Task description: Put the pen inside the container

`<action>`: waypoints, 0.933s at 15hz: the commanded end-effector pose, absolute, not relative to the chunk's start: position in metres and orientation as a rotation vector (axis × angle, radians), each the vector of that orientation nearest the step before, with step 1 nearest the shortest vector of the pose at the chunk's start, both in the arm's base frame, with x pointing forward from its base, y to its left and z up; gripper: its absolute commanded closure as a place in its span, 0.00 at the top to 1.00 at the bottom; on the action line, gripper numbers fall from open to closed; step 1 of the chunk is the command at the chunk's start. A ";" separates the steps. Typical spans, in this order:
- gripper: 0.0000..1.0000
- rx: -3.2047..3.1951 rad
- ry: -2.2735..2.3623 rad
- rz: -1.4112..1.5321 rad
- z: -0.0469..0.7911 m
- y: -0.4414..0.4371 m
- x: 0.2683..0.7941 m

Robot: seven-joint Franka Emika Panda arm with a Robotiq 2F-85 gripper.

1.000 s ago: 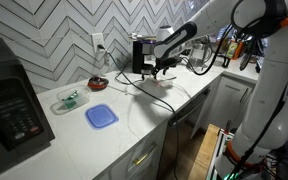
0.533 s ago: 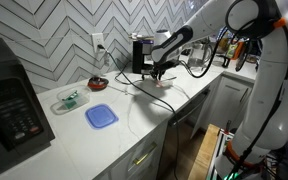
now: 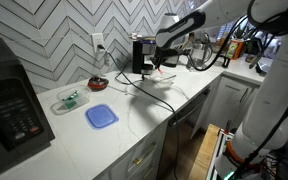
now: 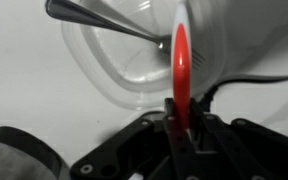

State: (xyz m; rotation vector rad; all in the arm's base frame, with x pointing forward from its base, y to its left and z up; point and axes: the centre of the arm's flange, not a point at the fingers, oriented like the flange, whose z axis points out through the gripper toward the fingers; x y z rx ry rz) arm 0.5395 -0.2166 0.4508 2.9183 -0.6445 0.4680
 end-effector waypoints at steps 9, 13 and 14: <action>0.04 3.184 -0.140 0.530 0.577 -0.053 0.472; 0.15 3.171 -0.157 0.548 0.582 -0.046 0.482; 0.15 3.171 -0.155 0.546 0.581 -0.047 0.482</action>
